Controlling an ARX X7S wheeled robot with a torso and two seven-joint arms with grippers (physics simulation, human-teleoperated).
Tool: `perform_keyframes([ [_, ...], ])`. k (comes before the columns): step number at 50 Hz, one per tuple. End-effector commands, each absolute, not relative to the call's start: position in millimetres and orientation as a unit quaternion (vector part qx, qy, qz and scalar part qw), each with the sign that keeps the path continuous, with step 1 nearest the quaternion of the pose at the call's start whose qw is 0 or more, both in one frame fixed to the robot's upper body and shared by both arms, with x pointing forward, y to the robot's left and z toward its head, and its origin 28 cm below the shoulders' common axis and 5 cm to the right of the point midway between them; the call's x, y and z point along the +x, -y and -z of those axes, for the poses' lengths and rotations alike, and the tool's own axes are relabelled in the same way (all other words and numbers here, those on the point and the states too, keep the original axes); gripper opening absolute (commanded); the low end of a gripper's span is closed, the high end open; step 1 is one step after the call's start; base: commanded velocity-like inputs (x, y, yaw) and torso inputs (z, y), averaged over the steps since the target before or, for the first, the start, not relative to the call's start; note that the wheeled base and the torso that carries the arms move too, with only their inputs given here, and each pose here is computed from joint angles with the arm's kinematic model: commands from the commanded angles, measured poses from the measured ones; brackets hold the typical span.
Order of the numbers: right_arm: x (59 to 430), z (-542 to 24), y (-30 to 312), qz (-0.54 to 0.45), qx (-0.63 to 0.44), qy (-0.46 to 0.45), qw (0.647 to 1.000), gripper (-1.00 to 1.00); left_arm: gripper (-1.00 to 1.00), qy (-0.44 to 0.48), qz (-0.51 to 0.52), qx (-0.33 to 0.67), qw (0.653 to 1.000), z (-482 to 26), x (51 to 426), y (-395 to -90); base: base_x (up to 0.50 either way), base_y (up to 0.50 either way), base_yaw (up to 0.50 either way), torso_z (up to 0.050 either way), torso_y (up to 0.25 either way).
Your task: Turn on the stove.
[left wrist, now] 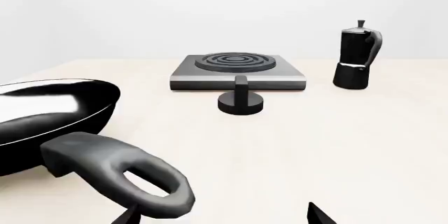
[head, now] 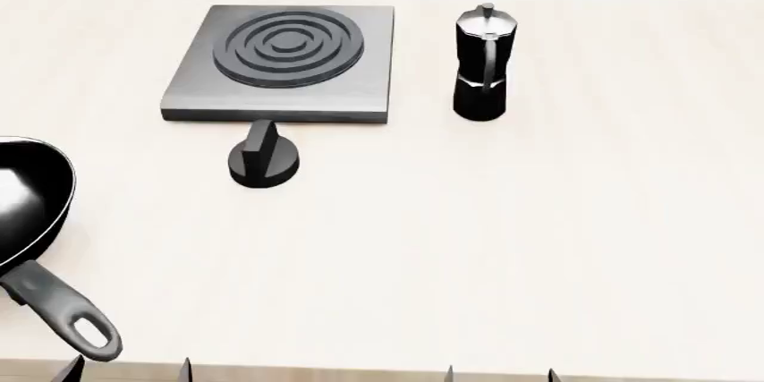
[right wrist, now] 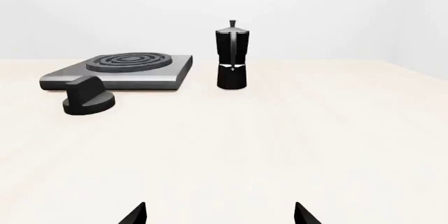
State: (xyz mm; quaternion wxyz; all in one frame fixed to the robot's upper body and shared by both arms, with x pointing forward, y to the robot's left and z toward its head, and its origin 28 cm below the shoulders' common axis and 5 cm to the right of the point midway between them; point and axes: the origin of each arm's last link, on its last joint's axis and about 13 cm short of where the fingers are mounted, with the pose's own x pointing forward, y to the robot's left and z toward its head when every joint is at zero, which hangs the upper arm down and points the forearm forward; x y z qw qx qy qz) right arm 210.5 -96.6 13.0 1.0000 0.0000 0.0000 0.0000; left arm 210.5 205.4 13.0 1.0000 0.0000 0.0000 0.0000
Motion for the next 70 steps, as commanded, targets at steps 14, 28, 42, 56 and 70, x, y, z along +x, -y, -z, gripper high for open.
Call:
perform_keyframes([
  [14,206.2,-17.5,98.4,0.004,-0.006,-0.013,1.000,1.00,1.00,0.017,0.013,0.003,1.000,-26.3,205.5,-200.6,0.00,0.00,0.00,0.000,0.000],
  [28,191.6,-75.3,98.3,-0.016,-0.025,0.027,0.999,1.00,1.00,0.067,0.015,0.036,0.997,-69.4,193.5,-200.3,0.00,0.00,0.00,0.000,0.000],
  [42,179.7,-128.7,92.0,-0.037,-0.046,0.089,0.994,1.00,1.00,0.120,0.013,0.054,0.991,-109.5,192.2,-201.3,0.00,0.00,0.00,0.000,0.000],
  [56,175.5,-165.3,87.9,-0.044,-0.060,0.142,0.987,1.00,1.00,0.180,0.030,0.040,0.982,-149.9,193.5,-194.7,0.00,0.00,0.00,0.000,0.000],
  [70,175.7,-191.3,83.5,-0.045,-0.082,0.194,0.977,1.00,1.00,0.244,0.032,0.021,0.969,-179.1,196.2,-190.4,0.00,0.00,0.00,0.000,0.000],
])
